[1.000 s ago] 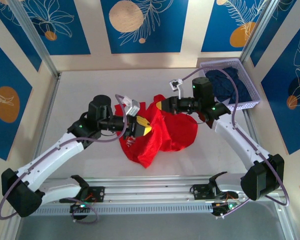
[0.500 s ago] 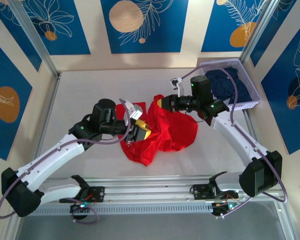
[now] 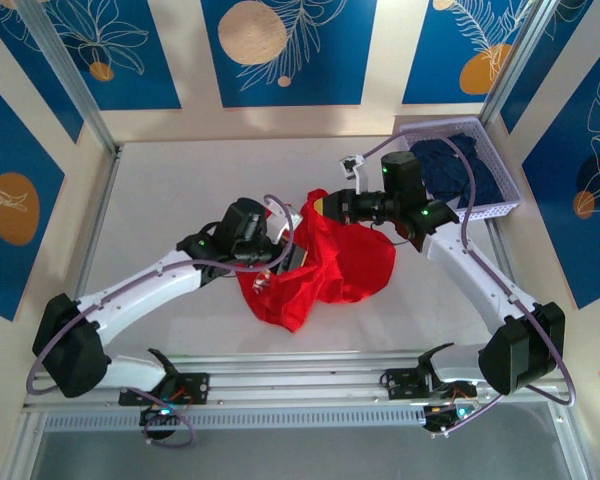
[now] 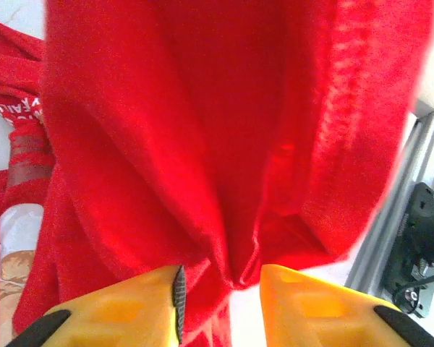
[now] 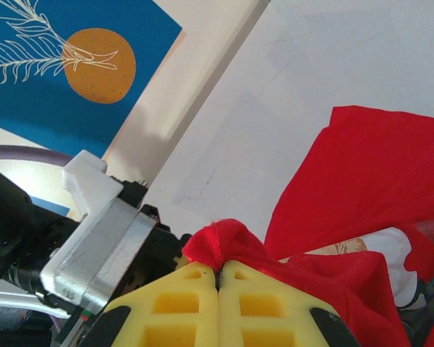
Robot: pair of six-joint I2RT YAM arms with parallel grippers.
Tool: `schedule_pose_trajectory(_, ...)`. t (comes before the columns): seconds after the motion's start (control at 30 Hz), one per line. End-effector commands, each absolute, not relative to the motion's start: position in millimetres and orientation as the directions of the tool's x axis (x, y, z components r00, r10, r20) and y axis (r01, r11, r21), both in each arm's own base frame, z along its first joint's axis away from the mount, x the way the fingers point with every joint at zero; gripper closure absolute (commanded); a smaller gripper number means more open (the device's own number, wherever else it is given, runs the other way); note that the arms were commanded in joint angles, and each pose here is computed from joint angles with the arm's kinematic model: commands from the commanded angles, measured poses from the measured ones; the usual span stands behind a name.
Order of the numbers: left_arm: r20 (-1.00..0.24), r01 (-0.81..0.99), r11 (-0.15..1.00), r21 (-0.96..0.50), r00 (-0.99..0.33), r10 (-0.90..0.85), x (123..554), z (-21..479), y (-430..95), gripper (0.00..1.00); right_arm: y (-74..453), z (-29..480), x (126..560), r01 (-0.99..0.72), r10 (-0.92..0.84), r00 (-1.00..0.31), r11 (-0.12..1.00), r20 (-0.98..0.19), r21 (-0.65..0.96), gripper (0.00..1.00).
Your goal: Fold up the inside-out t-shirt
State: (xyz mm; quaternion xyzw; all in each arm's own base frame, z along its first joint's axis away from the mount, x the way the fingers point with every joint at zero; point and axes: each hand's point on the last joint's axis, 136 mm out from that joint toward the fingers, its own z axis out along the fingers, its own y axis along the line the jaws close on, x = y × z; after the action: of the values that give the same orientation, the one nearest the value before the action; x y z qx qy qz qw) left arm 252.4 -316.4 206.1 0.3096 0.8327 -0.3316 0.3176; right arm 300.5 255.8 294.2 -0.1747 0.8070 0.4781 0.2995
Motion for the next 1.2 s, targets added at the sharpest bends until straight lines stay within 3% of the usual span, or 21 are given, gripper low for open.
schedule_pose_trajectory(0.0,-0.763,0.732,0.596,-0.33,-0.578,0.288,263,218,-325,0.71,258,307,292,-0.596,0.008,-0.743,0.446,-0.669,0.667,1.0)
schedule_pose_trajectory(0.17,-0.767,0.749,0.56,-0.354,-0.575,0.285,264,223,-336,0.75,258,305,292,-0.595,0.005,-0.745,0.446,-0.667,0.669,1.0)
schedule_pose_trajectory(0.37,-0.764,0.753,0.548,-0.364,-0.578,0.288,264,220,-340,0.72,258,305,292,-0.595,0.007,-0.745,0.445,-0.667,0.67,1.0)
schedule_pose_trajectory(0.47,-0.766,0.754,0.546,-0.365,-0.576,0.284,266,219,-341,0.79,259,306,292,-0.596,0.006,-0.746,0.441,-0.666,0.671,1.0)
schedule_pose_trajectory(0.6,-0.79,0.769,0.523,-0.367,-0.555,0.26,265,226,-342,0.98,256,305,291,-0.6,-0.001,-0.739,0.455,-0.674,0.658,1.0)
schedule_pose_trajectory(0.7,-0.811,0.775,0.517,-0.364,-0.536,0.233,264,234,-335,1.0,252,307,287,-0.614,-0.01,-0.726,0.459,-0.688,0.641,1.0)
schedule_pose_trajectory(0.77,-0.815,0.747,0.575,-0.332,-0.535,0.224,272,234,-323,1.0,251,313,283,-0.63,-0.013,-0.714,0.447,-0.7,0.635,1.0)
schedule_pose_trajectory(0.83,-0.807,0.705,0.653,-0.277,-0.539,0.24,280,229,-309,0.86,252,318,280,-0.64,-0.009,-0.709,0.427,-0.705,0.638,1.0)
schedule_pose_trajectory(0.97,-0.793,0.683,0.693,-0.231,-0.545,0.272,276,226,-294,0.7,254,315,281,-0.633,-0.009,-0.72,0.419,-0.694,0.651,1.0)
schedule_pose_trajectory(1.17,-0.825,0.761,0.578,-0.294,-0.508,0.249,243,244,-302,0.69,256,311,284,-0.625,-0.009,-0.728,0.421,-0.686,0.658,1.0)
